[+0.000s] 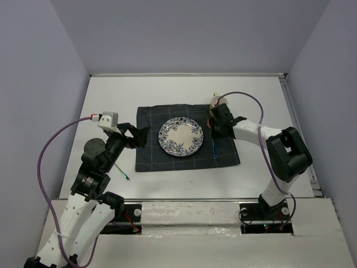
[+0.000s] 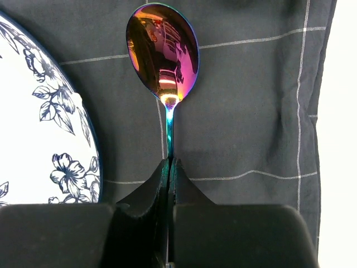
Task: Set the dinner table for one person
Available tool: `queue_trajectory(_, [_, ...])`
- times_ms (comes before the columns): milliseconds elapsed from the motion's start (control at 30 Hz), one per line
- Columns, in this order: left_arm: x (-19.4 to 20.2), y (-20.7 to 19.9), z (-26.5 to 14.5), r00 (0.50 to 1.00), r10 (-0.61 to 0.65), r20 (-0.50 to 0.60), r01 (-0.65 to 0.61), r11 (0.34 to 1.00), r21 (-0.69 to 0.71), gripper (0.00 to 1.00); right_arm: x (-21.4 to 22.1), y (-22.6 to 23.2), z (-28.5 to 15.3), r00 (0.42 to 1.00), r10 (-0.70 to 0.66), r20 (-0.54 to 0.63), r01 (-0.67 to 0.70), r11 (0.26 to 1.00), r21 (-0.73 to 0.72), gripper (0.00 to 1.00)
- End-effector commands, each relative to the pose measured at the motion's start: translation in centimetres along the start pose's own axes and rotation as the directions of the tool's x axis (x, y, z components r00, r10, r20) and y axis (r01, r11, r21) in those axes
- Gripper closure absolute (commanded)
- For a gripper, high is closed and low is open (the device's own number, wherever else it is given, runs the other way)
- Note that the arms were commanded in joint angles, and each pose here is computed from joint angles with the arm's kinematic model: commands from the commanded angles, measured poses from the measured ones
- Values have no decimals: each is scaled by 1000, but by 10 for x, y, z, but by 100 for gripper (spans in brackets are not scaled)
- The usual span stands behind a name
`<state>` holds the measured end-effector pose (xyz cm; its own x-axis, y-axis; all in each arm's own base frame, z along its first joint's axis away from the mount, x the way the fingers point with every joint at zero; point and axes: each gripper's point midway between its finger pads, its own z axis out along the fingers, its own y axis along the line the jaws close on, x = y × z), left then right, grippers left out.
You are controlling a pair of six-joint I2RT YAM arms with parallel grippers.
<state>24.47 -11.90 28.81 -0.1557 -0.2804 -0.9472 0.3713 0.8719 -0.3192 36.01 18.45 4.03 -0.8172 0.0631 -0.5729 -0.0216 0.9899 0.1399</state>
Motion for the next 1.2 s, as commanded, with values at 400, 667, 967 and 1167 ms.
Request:
queue_trajectory(400, [-7, 4, 3, 999, 8, 32, -8, 1000, -13, 1, -47, 15, -24, 992, -10, 128, 16, 999, -45, 56])
queue_trajectory(667, [-39, 2, -5, 995, -4, 96, 8, 999, -42, 1, -26, 114, -92, 972, -106, 211, 168, 938, -303, 56])
queue_trajectory(967, [-161, -3, -66, 940, 28, 341, 34, 984, -174, 1, 44, 321, -132, 882, -291, 372, 462, 690, -557, 55])
queue_trajectory(1167, [-190, 2, -87, 921, 38, 388, 58, 970, -234, 1, 78, 406, -126, 809, -383, 446, 588, 557, -587, 53])
